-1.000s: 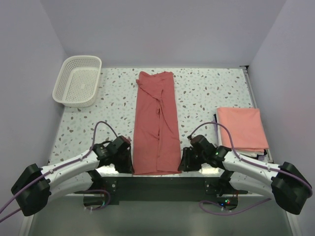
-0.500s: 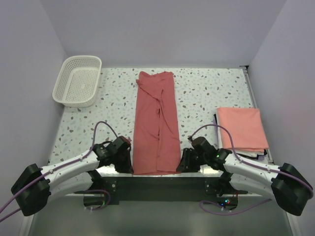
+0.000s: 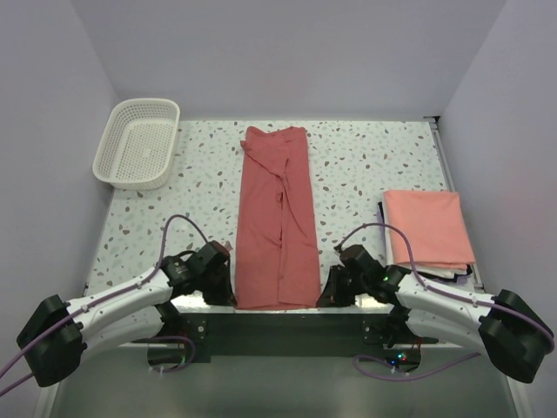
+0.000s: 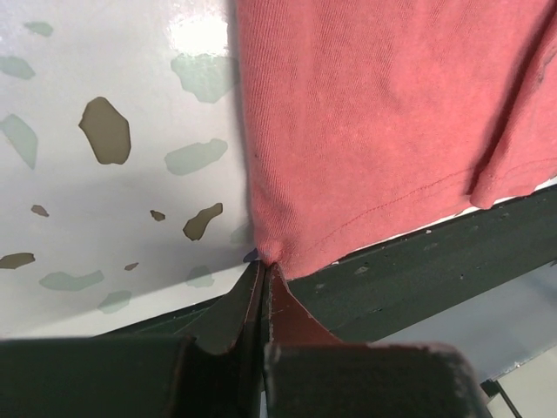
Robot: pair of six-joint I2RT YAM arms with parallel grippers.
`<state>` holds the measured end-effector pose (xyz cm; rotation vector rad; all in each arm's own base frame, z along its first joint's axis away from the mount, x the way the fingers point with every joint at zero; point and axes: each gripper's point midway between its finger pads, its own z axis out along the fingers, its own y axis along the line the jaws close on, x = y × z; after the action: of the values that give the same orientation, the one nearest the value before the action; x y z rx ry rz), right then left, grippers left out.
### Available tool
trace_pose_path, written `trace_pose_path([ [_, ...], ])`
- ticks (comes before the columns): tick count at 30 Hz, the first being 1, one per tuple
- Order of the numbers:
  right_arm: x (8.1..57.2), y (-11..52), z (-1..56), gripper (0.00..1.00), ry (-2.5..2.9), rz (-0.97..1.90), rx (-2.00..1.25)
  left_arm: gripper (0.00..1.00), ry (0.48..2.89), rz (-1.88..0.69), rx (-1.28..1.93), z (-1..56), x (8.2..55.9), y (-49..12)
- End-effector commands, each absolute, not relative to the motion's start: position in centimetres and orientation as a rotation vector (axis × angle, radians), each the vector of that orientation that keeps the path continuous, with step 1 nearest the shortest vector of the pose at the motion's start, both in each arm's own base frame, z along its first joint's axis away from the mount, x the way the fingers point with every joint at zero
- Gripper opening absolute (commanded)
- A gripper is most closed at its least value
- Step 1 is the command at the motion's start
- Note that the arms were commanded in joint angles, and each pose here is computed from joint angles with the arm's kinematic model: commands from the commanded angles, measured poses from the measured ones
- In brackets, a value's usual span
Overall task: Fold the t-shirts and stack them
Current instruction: Fold the tshirt
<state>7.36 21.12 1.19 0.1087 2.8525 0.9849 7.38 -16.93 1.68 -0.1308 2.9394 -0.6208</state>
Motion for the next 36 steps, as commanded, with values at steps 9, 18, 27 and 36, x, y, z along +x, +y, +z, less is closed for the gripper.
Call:
trace_pose_path([
  [9, 4.9, 17.3, -0.9, 0.02, 2.962, 0.781, 0.068, 0.0, 2.966, -0.559, -0.144, 1.5, 6.3, -15.5],
  [18, 5.0, 17.3, 0.5, 0.01, 2.929, 0.806, 0.055, 0.0, 2.945, -0.644, -0.144, 2.5, 6.4, -16.4],
  [27, 10.2, 19.3, 5.6, 0.01, 2.748, 0.732, -0.063, 0.0, 2.719, -0.64, -0.05, 8.5, 13.1, -19.9],
  [36, 22.0, 22.0, 9.7, 0.0, 2.573, 0.632, 0.011, 0.0, 2.546, -0.58, -0.189, 10.8, 22.3, -22.6],
])
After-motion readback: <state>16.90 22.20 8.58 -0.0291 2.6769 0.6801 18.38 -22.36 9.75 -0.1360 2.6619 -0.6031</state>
